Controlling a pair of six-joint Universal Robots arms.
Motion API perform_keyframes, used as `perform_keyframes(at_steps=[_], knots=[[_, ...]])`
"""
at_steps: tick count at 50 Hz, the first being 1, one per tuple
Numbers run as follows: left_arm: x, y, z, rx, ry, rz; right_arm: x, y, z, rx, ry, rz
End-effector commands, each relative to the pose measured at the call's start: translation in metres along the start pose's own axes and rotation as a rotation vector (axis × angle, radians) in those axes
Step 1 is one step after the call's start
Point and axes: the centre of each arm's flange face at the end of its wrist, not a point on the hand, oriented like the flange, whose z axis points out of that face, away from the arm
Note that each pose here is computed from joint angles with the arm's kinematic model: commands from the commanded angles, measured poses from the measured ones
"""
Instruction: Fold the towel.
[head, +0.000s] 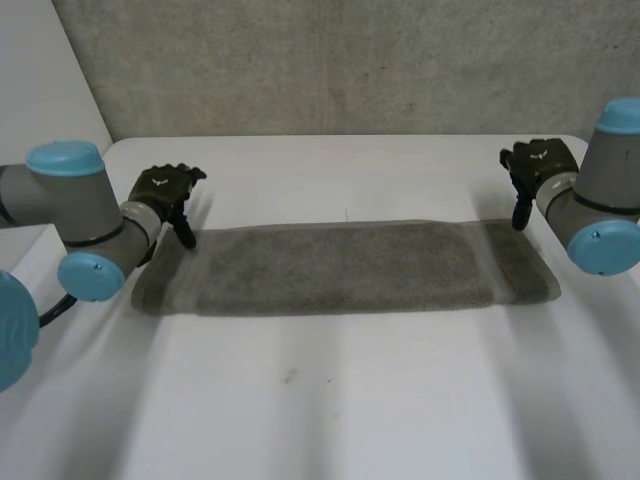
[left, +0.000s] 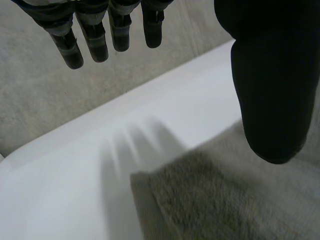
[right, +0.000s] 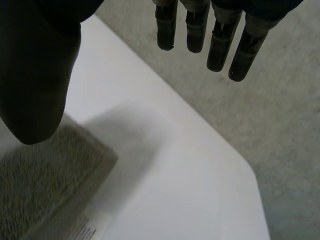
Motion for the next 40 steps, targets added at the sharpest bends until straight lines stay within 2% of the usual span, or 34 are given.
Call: perform_keyframes(at_steps=[1,10,17,23,30,40], knots=[[-0.002,-0.038,-0.033,0.041,-0.002,-0.07,0.007,-0.037,-0.036,0.04,-0.006,-0.003],[-0.001,-0.058,-0.091,0.029,-0.002,-0.079,0.008,-0.032,-0.085,-0.035,-0.042,-0.008],[0.005,-0.035,-0.129,0.008,-0.01,-0.093,-0.012,0.002,-0.128,-0.151,-0.129,-0.003],[0.011,-0.008,-0.137,0.057,-0.021,-0.14,-0.011,0.042,-0.124,-0.132,-0.13,0.024],[0.013,0.002,-0.138,0.129,-0.029,-0.176,-0.018,0.06,-0.108,-0.026,-0.149,0.023],[0.018,0.007,-0.146,0.136,-0.021,-0.173,-0.023,0.083,-0.097,-0.061,-0.161,-0.017]])
